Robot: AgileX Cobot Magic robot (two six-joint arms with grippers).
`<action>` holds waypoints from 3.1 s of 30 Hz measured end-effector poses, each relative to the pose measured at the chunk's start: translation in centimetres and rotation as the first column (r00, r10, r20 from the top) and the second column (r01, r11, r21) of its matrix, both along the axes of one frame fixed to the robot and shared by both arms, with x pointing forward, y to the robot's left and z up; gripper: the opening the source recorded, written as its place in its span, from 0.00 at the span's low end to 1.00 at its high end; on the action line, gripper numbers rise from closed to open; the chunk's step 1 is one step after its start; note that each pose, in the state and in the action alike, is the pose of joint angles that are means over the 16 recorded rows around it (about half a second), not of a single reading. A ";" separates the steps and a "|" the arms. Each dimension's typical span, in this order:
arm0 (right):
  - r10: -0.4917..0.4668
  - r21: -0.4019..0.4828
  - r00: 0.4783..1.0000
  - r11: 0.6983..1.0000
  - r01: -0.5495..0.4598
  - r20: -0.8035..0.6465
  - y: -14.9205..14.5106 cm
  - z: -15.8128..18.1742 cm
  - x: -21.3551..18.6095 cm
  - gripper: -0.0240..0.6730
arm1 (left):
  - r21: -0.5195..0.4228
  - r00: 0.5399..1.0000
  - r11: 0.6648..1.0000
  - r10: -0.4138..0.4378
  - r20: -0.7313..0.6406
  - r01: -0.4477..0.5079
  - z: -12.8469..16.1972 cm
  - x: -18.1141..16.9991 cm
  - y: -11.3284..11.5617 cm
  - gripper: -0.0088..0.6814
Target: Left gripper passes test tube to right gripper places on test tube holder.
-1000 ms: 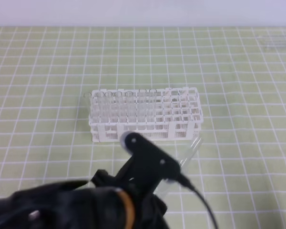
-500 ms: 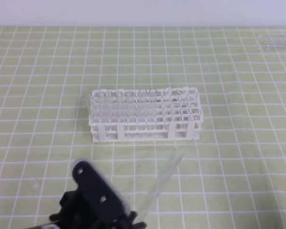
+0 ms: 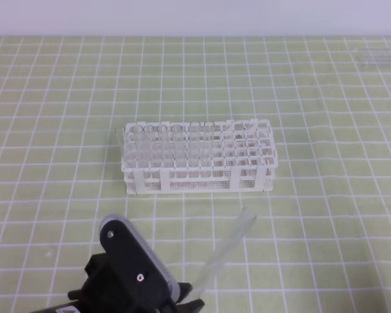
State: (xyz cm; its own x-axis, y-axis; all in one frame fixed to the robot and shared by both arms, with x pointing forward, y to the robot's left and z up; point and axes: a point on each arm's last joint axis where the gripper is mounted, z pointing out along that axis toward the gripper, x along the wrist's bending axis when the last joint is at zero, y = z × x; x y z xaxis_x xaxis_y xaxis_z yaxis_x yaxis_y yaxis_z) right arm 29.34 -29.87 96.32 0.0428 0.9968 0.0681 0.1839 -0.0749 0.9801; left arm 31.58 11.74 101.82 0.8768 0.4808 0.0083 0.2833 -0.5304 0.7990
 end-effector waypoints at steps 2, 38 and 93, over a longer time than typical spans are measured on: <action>0.000 0.000 1.000 1.000 0.000 0.000 0.0 0.0 0.0 0.03 | -0.013 1.000 1.000 -0.012 0.006 0.012 0.1 0.0 -0.1 0.02; 0.066 0.857 0.989 0.494 -0.147 0.132 2.1 1.9 -0.1 0.03 | -0.144 0.999 0.989 -0.035 0.021 0.038 1.0 0.5 -0.6 0.02; 0.893 0.377 0.433 0.361 -0.853 0.125 8.2 11.9 7.7 0.09 | -0.220 0.986 0.961 -0.160 0.048 0.167 -0.3 2.8 -3.9 0.02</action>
State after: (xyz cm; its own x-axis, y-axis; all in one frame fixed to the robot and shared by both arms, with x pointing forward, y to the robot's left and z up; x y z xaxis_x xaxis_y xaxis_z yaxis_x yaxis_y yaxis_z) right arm 37.04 -21.66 108.18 -0.8120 0.3793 0.4435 0.4292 -0.1268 0.8943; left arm 34.36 7.87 101.53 0.9445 0.3238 -0.0555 0.1821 -0.3754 0.9088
